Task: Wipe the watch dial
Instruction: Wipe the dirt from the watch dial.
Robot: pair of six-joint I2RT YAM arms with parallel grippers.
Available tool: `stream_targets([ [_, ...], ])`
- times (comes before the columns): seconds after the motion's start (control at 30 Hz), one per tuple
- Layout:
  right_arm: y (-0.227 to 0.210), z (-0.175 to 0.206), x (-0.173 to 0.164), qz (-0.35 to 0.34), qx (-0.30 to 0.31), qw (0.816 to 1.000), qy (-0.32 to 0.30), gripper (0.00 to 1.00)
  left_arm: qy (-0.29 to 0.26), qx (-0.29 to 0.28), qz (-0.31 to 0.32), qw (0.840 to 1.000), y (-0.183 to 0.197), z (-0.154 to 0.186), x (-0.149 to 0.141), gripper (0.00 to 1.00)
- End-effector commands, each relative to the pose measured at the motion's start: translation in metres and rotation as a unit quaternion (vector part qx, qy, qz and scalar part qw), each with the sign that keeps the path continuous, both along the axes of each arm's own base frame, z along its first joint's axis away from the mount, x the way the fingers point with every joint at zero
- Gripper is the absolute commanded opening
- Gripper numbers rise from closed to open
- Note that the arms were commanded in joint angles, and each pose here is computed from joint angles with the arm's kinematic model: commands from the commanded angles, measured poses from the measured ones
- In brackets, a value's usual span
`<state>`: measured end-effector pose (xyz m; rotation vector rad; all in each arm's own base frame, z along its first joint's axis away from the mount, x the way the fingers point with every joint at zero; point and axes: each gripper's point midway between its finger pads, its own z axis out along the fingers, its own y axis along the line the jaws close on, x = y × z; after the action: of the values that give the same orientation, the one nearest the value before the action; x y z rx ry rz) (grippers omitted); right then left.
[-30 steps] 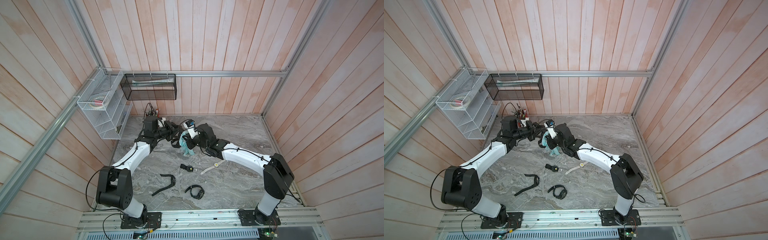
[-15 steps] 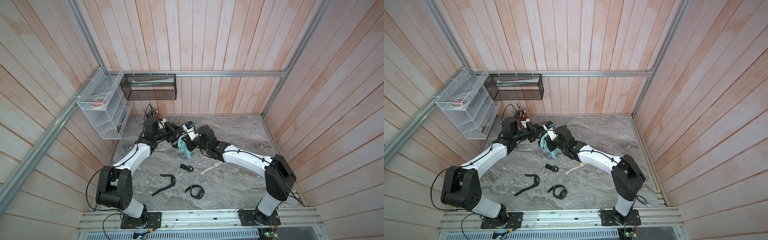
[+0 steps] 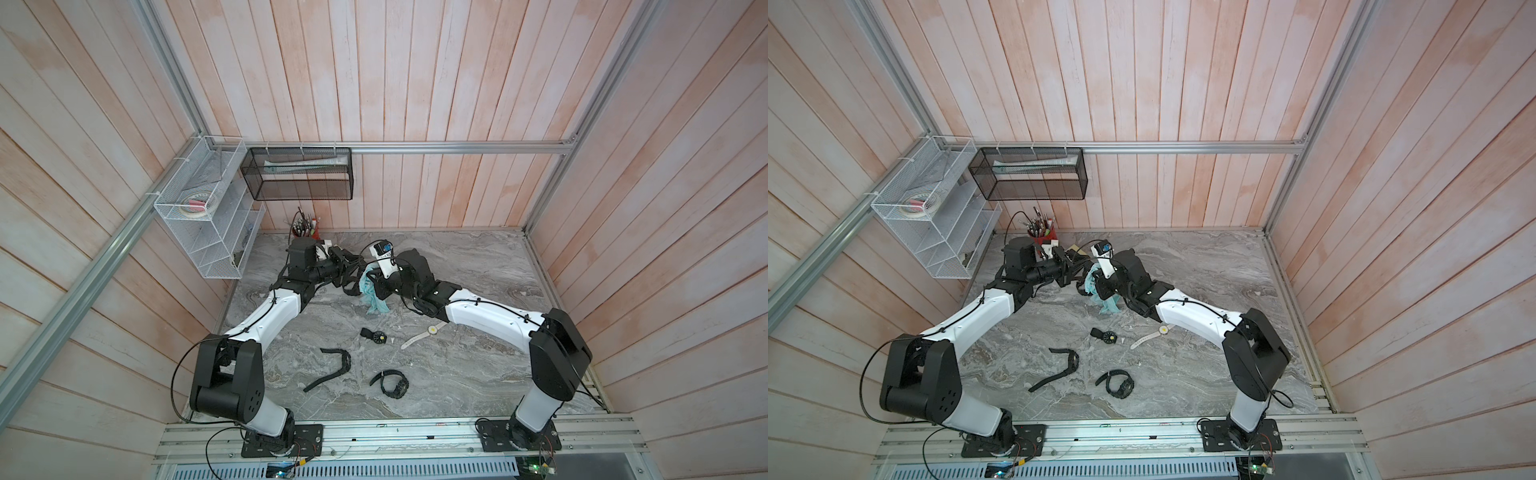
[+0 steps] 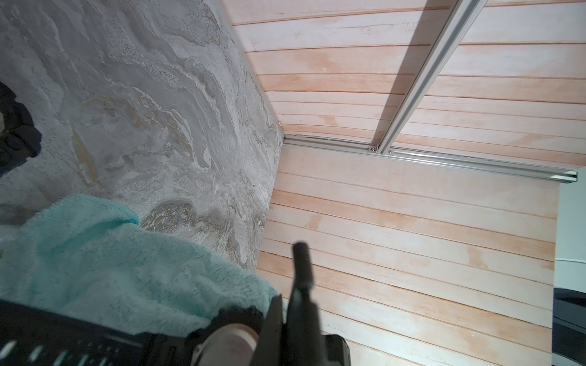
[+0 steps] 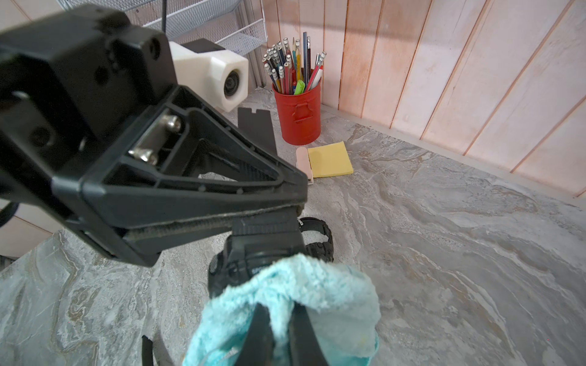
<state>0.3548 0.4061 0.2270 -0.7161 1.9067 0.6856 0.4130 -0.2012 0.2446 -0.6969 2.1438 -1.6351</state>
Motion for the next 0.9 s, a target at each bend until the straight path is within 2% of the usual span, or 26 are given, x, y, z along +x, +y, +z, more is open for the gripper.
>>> stream_targets([
  [0.0,0.008,-0.007,0.005,0.010,-0.024,1.000,-0.016,0.00,-0.010,-0.021,-0.059,0.998,-0.021,0.024,-0.012,0.01],
  [0.17,0.021,-0.003,-0.021,0.077,-0.008,0.997,-0.024,0.00,-0.014,-0.024,-0.057,0.998,-0.023,0.028,-0.006,0.01],
  [0.4,0.029,0.044,-0.038,0.116,0.067,0.989,-0.061,0.00,0.015,-0.022,-0.058,0.998,-0.024,0.002,-0.016,0.01],
  [0.5,0.022,0.067,-0.033,0.090,0.094,0.988,-0.088,0.00,0.022,-0.021,-0.060,0.998,-0.025,-0.005,-0.023,0.01],
  [0.6,0.008,0.076,-0.013,0.029,0.097,0.989,-0.106,0.00,0.027,-0.020,-0.062,0.998,-0.026,-0.010,-0.028,0.01],
  [0.73,0.002,0.050,0.016,-0.024,0.046,0.996,-0.071,0.00,0.025,-0.023,-0.061,0.998,-0.025,-0.008,-0.030,0.01],
  [0.87,-0.005,0.019,0.028,-0.051,0.003,0.998,-0.042,0.00,0.017,-0.024,-0.062,0.998,-0.025,0.000,-0.028,0.01],
])
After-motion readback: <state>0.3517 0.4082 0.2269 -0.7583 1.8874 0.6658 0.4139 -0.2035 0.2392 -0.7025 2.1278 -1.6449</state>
